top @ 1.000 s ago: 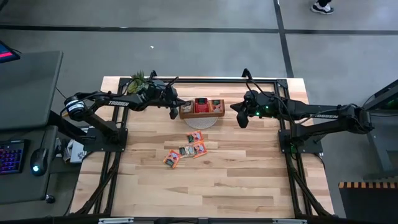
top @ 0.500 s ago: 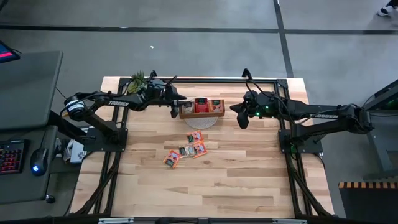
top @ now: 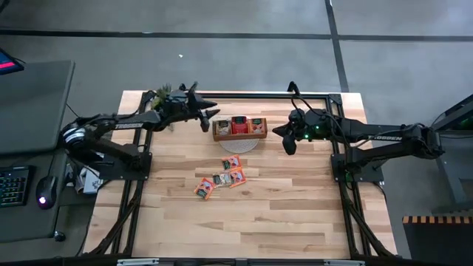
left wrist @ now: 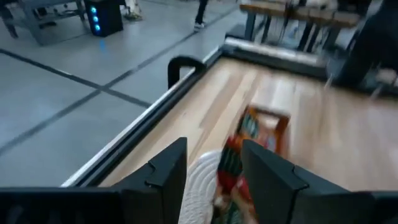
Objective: Pick & Place Tea
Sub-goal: Put the brown tea bag in the left section of the wooden organizer
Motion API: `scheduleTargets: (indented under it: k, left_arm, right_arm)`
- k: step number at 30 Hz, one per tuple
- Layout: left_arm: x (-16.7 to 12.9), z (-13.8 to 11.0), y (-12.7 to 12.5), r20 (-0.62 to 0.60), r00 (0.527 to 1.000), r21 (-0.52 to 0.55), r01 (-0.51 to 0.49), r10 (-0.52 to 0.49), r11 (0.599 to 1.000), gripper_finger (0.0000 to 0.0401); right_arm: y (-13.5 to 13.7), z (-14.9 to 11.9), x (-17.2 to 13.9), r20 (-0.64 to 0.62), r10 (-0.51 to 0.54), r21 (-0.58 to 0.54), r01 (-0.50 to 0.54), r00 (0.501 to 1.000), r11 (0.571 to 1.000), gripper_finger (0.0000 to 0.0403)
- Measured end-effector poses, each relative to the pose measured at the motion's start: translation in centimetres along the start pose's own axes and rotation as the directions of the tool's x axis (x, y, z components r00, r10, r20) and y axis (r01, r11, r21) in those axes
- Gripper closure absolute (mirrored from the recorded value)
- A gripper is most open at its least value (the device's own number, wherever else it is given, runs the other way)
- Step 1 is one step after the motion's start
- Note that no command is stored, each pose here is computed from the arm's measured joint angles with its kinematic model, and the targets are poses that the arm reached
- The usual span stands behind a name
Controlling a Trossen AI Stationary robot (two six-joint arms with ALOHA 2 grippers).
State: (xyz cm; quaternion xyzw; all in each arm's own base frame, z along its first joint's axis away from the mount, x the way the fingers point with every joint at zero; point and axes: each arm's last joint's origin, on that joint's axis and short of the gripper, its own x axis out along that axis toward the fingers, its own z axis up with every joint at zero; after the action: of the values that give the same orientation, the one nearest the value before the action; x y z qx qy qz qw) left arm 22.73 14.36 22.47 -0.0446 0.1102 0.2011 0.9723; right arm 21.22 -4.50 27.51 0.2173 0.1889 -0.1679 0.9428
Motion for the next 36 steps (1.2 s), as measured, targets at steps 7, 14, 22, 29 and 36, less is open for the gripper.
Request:
scheduleTargets:
  k: [7, 14, 22, 29, 36]
  left_arm:
    - [-3.6, 2.7, -0.9, 0.08, 0.992, -0.236, 0.118, -0.102, 0.964, 0.0249]
    - [-6.0, 2.4, -3.6, -0.047, 0.967, -0.309, 0.224, -0.25, 0.924, 0.027]
    - [-6.7, 0.7, -8.2, -0.214, 0.9, -0.406, 0.271, -0.379, 0.873, 0.0318]
    - [-7.8, -0.6, -11.7, -0.315, 0.904, -0.397, 0.15, -0.288, 0.905, 0.0325]
    - [-9.4, -2.6, -13.9, -0.401, 0.896, -0.336, 0.048, -0.189, 0.941, 0.0325]
  right_arm:
    - [0.4, 0.0, 0.4, -0.039, 0.121, -0.11, -0.125, 0.992, 0.986, 0.0402]
    - [0.7, -0.4, 3.3, -0.053, 0.194, -0.197, -0.201, 0.98, 0.96, 0.0402]
    - [0.9, -1.8, 7.6, -0.108, 0.311, -0.212, -0.328, 0.944, 0.921, 0.0403]
    - [2.1, -5.4, 10.8, -0.267, 0.362, -0.226, -0.423, 0.893, 0.878, 0.0403]
    - [5.5, -5.6, 13.4, -0.287, 0.342, -0.26, -0.416, 0.895, 0.871, 0.0403]
